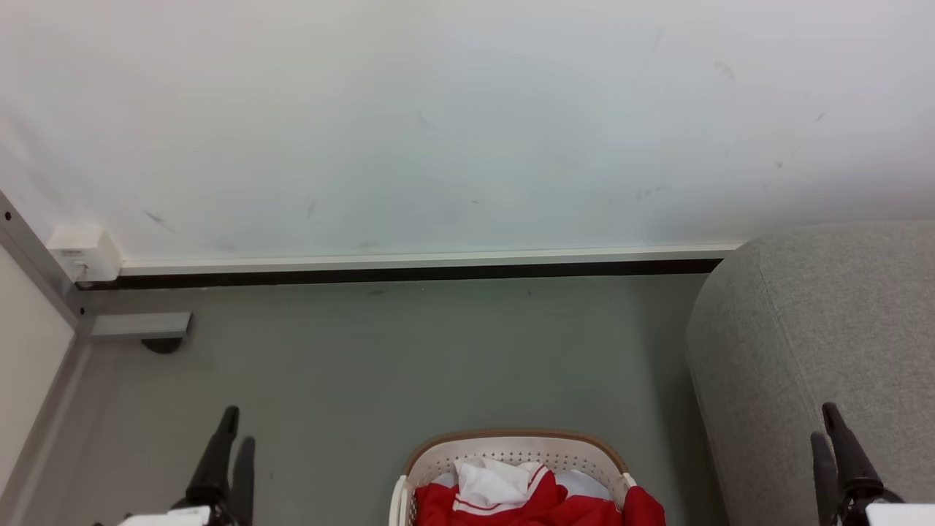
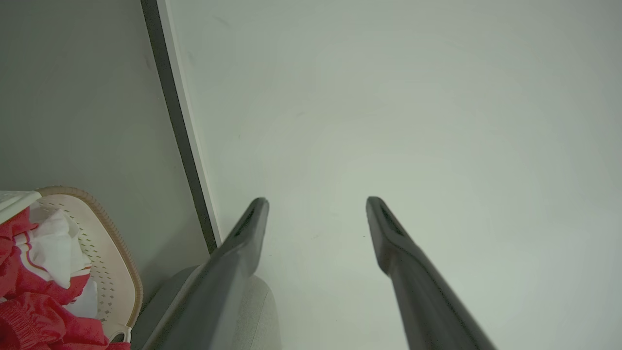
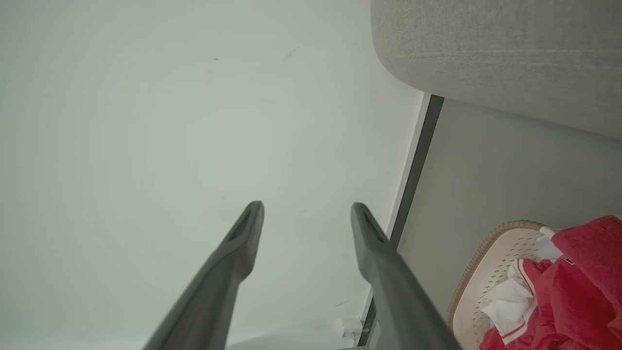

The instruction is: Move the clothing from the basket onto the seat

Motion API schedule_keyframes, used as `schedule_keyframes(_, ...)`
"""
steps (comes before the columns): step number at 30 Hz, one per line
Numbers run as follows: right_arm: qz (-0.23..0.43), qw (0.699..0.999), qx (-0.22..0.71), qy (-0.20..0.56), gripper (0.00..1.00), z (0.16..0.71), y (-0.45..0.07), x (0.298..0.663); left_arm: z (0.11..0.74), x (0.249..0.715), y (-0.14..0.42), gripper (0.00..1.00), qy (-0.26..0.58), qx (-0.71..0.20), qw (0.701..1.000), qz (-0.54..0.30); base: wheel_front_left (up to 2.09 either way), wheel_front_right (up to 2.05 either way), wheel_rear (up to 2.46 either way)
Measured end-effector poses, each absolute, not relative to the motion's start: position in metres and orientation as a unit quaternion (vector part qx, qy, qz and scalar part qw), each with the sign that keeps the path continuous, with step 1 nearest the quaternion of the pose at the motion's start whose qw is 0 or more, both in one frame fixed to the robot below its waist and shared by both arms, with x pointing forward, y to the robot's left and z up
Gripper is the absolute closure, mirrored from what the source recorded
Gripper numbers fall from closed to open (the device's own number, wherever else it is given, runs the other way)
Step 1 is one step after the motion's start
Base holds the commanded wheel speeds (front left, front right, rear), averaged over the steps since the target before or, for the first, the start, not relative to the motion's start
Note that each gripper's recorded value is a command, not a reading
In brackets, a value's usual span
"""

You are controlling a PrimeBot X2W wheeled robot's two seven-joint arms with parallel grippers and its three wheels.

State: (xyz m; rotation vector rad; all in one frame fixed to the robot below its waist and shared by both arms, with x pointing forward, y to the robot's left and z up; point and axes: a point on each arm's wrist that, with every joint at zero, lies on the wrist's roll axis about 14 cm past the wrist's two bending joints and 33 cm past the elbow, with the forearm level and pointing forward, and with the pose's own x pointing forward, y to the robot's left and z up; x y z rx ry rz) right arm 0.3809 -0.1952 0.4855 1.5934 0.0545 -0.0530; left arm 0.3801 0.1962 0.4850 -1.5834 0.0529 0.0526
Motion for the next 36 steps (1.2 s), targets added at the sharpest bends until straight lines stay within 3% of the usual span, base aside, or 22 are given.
schedule_keyframes(18,-0.016,0.707,0.707,0.022,0.00,0.490,-0.177,0.382,0.490,0.378,0.200,0.00,-0.001,-0.694,0.719,0.038,0.00,0.00,0.00)
schedule_keyframes(36,0.021,0.800,0.600,0.002,0.00,0.514,-0.162,0.389,0.515,0.382,0.203,0.00,-0.035,-0.552,0.833,0.022,0.00,0.00,0.00)
